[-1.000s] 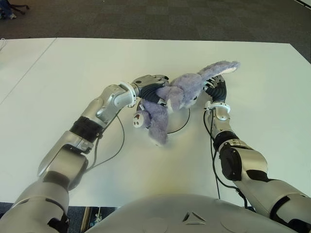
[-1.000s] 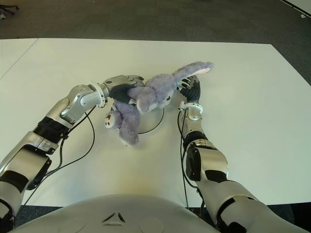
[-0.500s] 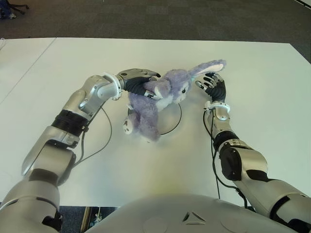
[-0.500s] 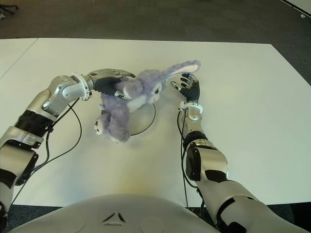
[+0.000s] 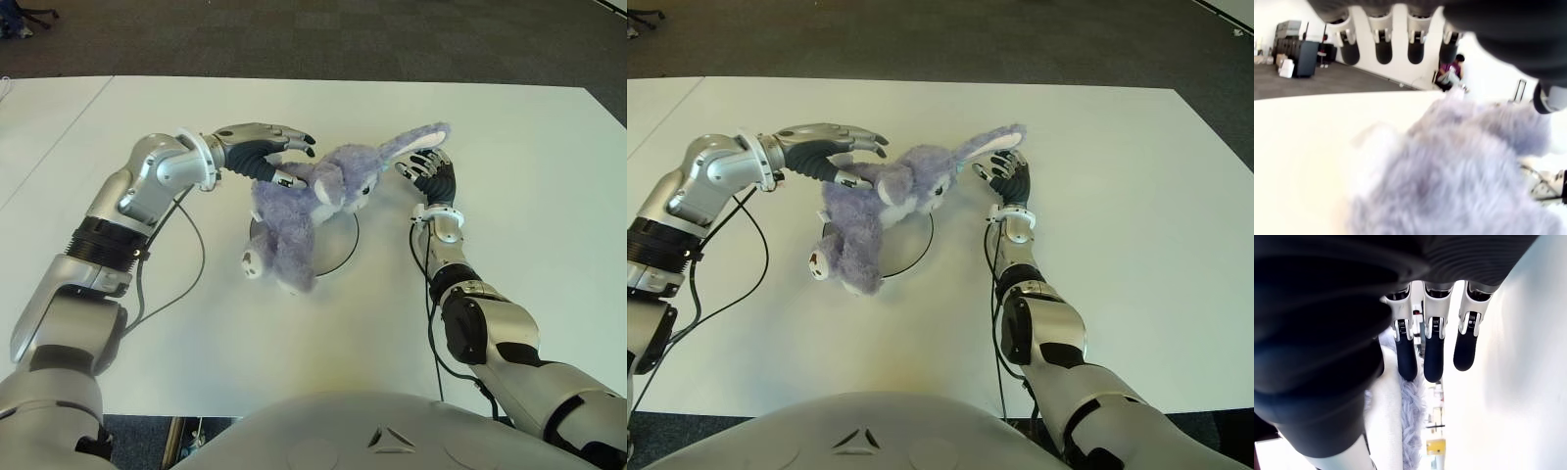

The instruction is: Put the doll into the plate.

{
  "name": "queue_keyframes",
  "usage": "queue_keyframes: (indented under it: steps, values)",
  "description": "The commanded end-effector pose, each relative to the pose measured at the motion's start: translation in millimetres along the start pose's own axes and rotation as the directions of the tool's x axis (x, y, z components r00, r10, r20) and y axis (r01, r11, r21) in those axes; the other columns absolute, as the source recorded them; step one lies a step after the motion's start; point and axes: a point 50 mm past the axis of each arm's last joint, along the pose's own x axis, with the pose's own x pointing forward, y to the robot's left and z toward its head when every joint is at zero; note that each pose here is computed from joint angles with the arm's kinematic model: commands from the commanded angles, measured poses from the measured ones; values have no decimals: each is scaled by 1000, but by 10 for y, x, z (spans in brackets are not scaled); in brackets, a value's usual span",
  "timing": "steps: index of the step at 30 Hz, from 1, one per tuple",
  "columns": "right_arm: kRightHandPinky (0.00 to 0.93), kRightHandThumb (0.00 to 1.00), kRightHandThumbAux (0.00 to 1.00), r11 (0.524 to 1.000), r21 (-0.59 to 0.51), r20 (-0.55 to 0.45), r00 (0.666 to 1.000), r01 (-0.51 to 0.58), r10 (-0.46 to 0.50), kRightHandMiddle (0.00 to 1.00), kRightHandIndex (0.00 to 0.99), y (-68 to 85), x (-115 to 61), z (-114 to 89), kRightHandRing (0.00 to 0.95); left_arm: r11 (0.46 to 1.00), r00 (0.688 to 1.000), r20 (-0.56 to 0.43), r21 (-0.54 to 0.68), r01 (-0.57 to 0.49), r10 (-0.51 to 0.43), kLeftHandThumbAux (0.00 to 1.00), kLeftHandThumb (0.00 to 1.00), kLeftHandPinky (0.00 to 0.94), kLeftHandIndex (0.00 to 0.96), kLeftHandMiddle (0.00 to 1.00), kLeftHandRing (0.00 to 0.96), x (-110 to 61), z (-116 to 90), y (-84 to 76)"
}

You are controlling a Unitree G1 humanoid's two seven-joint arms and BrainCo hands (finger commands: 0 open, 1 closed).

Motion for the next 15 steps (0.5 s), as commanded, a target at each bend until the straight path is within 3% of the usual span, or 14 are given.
queue_keyframes:
  steps: [1,7,15]
  values:
    - [279,124,927,1000,1,-459,888,21,-18,267,225,-23,-762,-987,261,993,992,47,-43,-114,116,277,336,0,0,0,0,-157,54,89]
    - [273,133,921,1000,8,-462,887,19,-13,273,226,-24,-759,-987,266,978,978,50,-43,-202,204,306,348,0,0,57,22,-210,43,115]
    - [260,91,917,999,-21,-453,891,25,-32,265,215,-27,-762,-983,261,921,920,49,-60,-386,389,376,372,10,37,142,124,-257,-77,91]
